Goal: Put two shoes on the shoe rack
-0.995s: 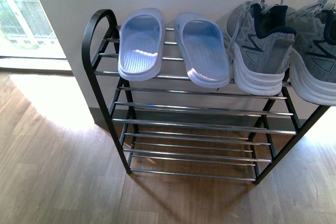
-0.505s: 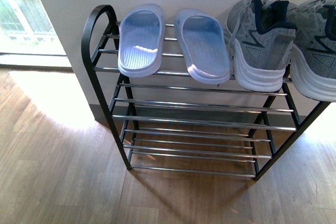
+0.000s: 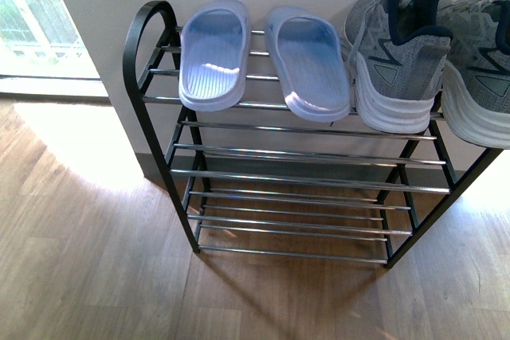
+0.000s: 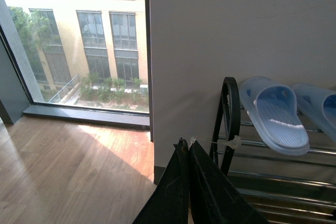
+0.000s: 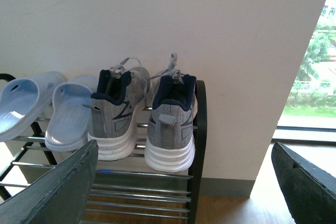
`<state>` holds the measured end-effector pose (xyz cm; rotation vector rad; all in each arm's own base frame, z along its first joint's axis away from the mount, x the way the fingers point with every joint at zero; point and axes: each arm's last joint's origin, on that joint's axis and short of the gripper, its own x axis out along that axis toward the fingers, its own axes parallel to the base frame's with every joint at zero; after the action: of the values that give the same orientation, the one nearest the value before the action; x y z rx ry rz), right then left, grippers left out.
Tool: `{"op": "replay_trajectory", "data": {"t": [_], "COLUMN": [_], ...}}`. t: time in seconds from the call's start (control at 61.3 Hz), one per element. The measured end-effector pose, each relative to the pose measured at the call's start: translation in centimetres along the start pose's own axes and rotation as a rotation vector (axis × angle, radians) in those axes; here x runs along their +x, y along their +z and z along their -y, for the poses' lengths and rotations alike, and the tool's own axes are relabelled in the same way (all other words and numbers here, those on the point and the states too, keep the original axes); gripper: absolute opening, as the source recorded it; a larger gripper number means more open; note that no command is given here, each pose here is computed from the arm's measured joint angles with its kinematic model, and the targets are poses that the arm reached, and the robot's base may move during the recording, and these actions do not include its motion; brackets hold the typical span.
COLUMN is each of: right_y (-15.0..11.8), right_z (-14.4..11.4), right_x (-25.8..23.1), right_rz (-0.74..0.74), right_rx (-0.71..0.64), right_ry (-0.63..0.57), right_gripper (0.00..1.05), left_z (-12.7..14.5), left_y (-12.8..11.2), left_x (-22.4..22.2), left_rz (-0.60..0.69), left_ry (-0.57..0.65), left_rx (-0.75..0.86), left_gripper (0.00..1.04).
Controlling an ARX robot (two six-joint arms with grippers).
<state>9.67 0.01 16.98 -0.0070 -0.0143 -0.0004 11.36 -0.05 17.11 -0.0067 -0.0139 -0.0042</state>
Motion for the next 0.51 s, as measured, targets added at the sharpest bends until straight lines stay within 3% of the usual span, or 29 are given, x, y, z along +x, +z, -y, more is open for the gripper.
{"op": "replay_trajectory", "data": {"t": [0.505], "right_y": [0.0], "right_z": [0.0], "right_x": [0.0], "right_rz": [0.0], "right_rx": [0.0], "right_ry": [0.001], "right_gripper": [0.96], "left_z": [0.0], "left_y": [-0.4], "left_x": [-1.6], "left_rz": [-0.019], "left_ry": [0.002], "left_rx": [0.0], "left_gripper": [0.01]}}
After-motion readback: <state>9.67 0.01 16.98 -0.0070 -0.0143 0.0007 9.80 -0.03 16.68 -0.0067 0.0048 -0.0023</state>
